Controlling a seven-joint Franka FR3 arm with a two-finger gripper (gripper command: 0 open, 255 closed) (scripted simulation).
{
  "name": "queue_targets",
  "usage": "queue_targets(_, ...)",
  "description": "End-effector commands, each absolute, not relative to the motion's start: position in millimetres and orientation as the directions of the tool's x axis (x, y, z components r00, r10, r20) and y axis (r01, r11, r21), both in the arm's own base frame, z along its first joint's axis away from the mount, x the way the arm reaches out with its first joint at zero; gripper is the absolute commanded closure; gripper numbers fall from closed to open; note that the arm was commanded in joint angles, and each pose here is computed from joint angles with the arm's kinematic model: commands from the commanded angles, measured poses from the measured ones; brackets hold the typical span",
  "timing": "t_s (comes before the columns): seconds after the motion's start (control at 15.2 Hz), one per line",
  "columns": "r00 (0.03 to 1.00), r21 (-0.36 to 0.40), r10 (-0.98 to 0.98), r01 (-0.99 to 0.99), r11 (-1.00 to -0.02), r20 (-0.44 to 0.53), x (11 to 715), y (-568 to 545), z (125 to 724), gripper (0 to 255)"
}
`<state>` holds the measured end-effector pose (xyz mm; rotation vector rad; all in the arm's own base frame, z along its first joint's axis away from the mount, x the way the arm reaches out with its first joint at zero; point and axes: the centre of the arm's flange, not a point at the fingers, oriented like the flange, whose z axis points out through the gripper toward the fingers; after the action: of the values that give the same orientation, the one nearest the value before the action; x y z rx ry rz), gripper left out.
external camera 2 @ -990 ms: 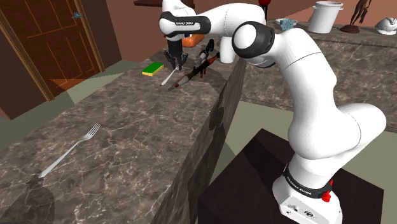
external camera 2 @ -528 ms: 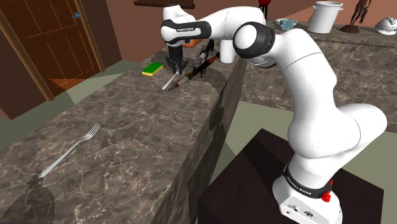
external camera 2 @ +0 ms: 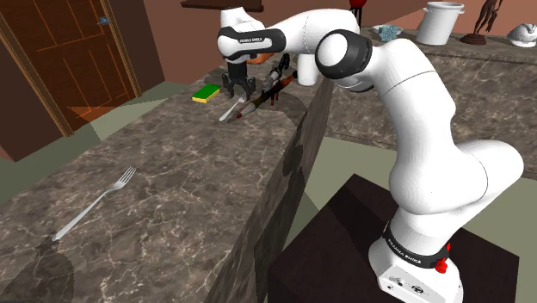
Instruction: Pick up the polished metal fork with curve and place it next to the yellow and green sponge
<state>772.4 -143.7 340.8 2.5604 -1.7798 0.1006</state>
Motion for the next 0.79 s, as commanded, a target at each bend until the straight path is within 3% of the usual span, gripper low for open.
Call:
queue_targets(0.0, 0.347, -0.019, -0.936, -0.937, -0.349, 0.065, 772, -144, 341, 0)
queue_targets(0.2, 0.347, -0.019, -0.936, -0.937, -0.349, 0.065, 772, -144, 341, 0)
queue_targets(0.46, 0.347, -0.019, -0.936, -0.937, -0.349, 0.065, 770, -141, 391, 0)
queue_targets(0.73, 0.347, -0.019, -0.936, -0.937, -0.349, 0.065, 770, -141, 391, 0)
